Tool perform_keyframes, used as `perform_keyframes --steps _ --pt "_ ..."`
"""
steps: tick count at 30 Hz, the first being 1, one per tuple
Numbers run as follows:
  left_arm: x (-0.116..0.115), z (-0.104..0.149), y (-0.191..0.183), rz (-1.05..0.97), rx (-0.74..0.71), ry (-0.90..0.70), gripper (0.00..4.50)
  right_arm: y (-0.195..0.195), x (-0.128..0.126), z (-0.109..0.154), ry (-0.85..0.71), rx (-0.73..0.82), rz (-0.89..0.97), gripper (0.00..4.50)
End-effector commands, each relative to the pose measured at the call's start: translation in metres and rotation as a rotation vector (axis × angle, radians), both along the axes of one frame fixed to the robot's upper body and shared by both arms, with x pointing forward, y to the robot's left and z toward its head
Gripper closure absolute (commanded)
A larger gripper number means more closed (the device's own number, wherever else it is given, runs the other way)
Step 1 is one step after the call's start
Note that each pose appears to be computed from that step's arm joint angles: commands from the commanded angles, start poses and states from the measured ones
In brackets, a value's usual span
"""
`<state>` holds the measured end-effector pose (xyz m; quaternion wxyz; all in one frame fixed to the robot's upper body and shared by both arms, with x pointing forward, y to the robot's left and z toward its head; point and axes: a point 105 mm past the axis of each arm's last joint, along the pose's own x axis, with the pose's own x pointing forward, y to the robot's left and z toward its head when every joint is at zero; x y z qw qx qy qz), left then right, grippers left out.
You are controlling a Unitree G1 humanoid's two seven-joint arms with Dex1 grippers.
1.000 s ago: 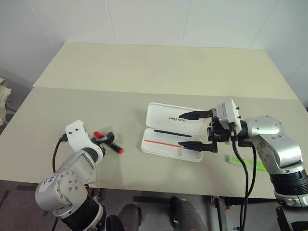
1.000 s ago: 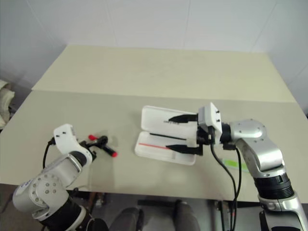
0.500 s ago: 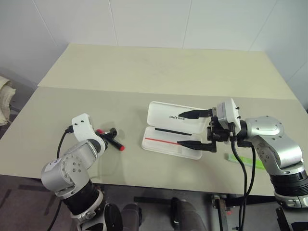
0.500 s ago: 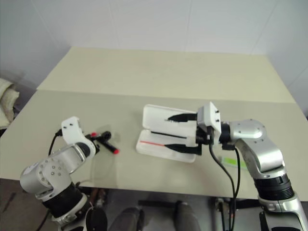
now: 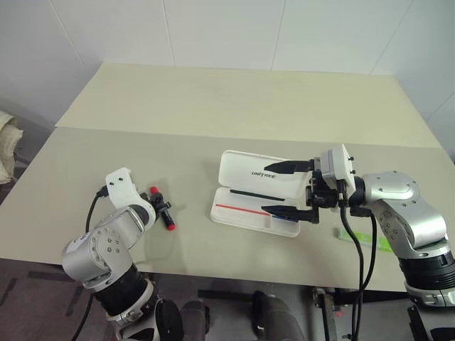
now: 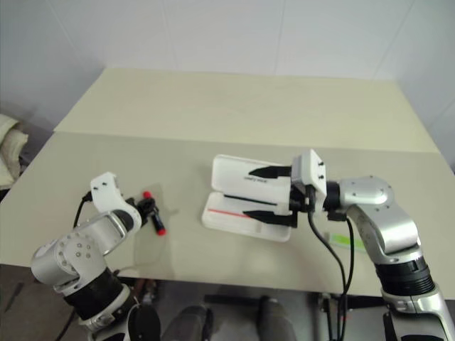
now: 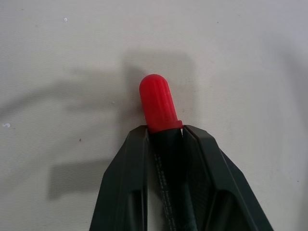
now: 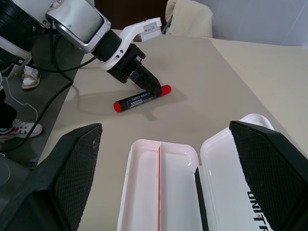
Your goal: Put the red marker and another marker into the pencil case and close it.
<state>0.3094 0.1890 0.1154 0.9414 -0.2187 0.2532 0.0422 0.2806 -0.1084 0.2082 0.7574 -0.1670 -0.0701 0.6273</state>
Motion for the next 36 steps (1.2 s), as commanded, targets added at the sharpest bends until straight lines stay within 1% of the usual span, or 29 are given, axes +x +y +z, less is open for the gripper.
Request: perform_keyframes --steps 1,4,6,9,12,15,20,21,23,25,28,31,33,35,36 --pt "-0.002 -0.006 -0.005 -0.036 -0.011 0.023 3.86 0.0 -0.004 0.012 -0.062 0.018 0.007 0.0" --pt "-0.001 -0.001 0.002 -0.021 -0.004 0.001 3.86 -0.001 -0.004 0.011 -0.06 0.019 0.002 0.0" --pt "0.003 0.01 0.013 0.026 0.001 -0.057 3.86 -0.002 -0.004 0.01 -0.059 0.018 0.0 0.0" --pt "0.009 0.03 0.029 0.116 -0.017 -0.178 3.86 -0.002 -0.004 0.008 -0.055 0.018 -0.001 0.0" --pt "0.016 0.061 0.041 0.154 -0.024 -0.373 3.86 -0.001 -0.003 0.007 -0.051 0.02 0.002 0.0" --pt "0.019 0.08 0.041 0.154 -0.073 -0.492 3.86 0.0 -0.002 0.006 -0.048 0.023 0.006 0.0" --pt "0.022 0.107 0.031 0.052 -0.052 -0.663 3.86 -0.002 -0.001 0.004 -0.045 0.021 0.003 0.0" --pt "0.023 0.117 0.028 0.003 -0.059 -0.717 3.86 -0.003 0.0 0.005 -0.047 0.02 -0.004 0.0" --pt "0.021 0.145 0.01 -0.203 -0.062 -0.855 3.86 -0.007 0.002 0.007 -0.056 0.024 -0.03 0.0" --pt "0.016 0.16 -0.006 -0.386 -0.05 -0.935 3.86 -0.011 0.002 0.008 -0.062 0.027 -0.051 0.0" --pt "0.013 0.168 -0.019 -0.534 -0.044 -0.983 3.86 -0.016 0.002 0.008 -0.068 0.02 -0.074 0.0" --pt "0.006 0.178 -0.042 -0.763 -0.027 -1.04 3.86 -0.028 0.002 0.013 -0.091 0.019 -0.14 0.0" --pt "0.001 0.177 -0.059 -0.916 -0.002 -1.056 3.86 -0.037 0.002 0.016 -0.104 0.018 -0.183 0.0" --pt "-0.004 0.17 -0.074 -1.059 0.008 -1.05 3.86 -0.044 0.001 0.018 -0.114 0.011 -0.219 0.0" --pt "-0.01 0.162 -0.086 -1.181 0.031 -1.04 3.86 -0.049 -0.001 0.019 -0.119 0.005 -0.243 0.0"
